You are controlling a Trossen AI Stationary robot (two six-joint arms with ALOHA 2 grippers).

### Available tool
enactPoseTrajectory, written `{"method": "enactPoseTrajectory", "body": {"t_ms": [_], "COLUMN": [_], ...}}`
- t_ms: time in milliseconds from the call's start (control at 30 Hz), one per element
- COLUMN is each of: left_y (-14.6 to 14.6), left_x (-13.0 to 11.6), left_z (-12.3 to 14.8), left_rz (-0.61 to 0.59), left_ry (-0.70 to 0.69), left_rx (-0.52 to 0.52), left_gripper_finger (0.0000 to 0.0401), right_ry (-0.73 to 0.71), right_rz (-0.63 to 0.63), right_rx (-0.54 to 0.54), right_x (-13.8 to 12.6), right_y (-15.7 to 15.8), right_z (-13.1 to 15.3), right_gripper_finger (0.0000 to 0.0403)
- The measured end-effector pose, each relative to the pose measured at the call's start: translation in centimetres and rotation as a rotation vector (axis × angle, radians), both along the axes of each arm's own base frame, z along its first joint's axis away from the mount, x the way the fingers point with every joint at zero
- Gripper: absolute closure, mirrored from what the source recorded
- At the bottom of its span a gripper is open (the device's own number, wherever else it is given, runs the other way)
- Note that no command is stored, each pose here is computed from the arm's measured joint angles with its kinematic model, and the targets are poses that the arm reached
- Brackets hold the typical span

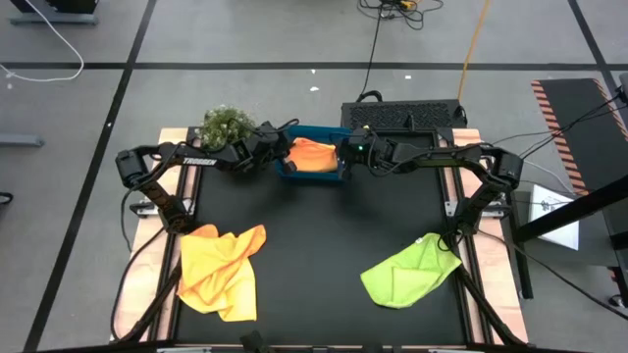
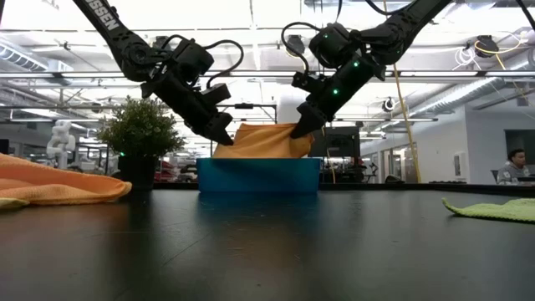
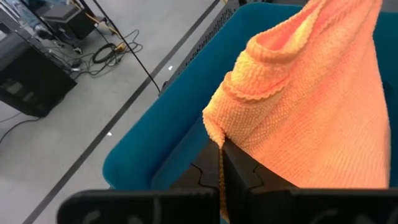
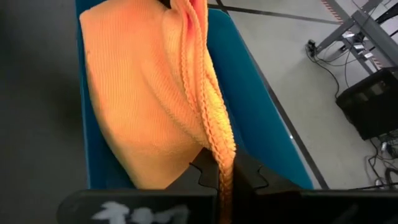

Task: Fold microfiber towels
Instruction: Put the right orange microfiber towel into the blue bin

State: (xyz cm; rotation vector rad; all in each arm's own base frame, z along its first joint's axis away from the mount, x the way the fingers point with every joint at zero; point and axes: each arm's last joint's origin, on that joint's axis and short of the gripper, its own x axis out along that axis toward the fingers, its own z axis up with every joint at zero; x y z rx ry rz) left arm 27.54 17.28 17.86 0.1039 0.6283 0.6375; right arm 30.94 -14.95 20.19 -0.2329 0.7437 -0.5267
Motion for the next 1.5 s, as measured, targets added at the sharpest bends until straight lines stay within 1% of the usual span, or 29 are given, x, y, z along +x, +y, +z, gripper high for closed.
{"method": "enactPoseTrajectory", "body": {"t_ms": [133,233,300,500,667,867,1000,1200,1367,1500], "left_y": [0.0,-0.1,-0.1,0.1,0.3,0.3,-0.1,-0.8,-1.2,-1.2], "left_x": [0.0,0.0,0.0,-0.4,-0.5,-0.4,0.0,0.6,0.9,0.9], "left_z": [0.0,-0.1,-0.1,-0.4,-0.4,-0.3,-0.1,0.2,0.3,0.3], "left_rz": [0.005,-0.014,-0.014,0.067,0.086,0.081,0.022,-0.044,-0.063,-0.062], "left_ry": [0.002,0.000,0.004,0.050,0.053,0.040,0.041,0.027,0.027,0.027], "left_rx": [-0.005,-0.020,-0.018,0.014,0.018,0.023,0.039,0.076,0.089,0.089], "left_gripper_finger": [0.0398,0.0392,0.0382,0.0342,0.0318,0.0316,0.0316,0.0316,0.0316,0.0316], "right_ry": [-0.012,-0.019,-0.022,-0.026,-0.040,-0.052,-0.054,-0.107,-0.066,-0.025], "right_rz": [0.002,0.003,0.004,-0.011,-0.014,-0.043,-0.062,-0.108,-0.131,-0.146], "right_rx": [-0.009,-0.014,-0.017,-0.017,-0.017,-0.001,0.006,0.009,0.027,0.042], "right_x": [0.1,0.1,0.2,0.1,0.2,0.0,0.0,0.4,0.4,0.2], "right_y": [0.0,0.0,0.0,-0.1,-0.2,-0.7,-1.3,-2.7,-3.6,-4.1], "right_z": [0.1,0.2,0.2,0.2,0.3,0.1,-0.5,-1.4,-3.3,-4.4], "right_gripper_finger": [0.0403,0.0400,0.0395,0.0375,0.0341,0.0299,0.0280,0.0275,0.0269,0.0250]}}
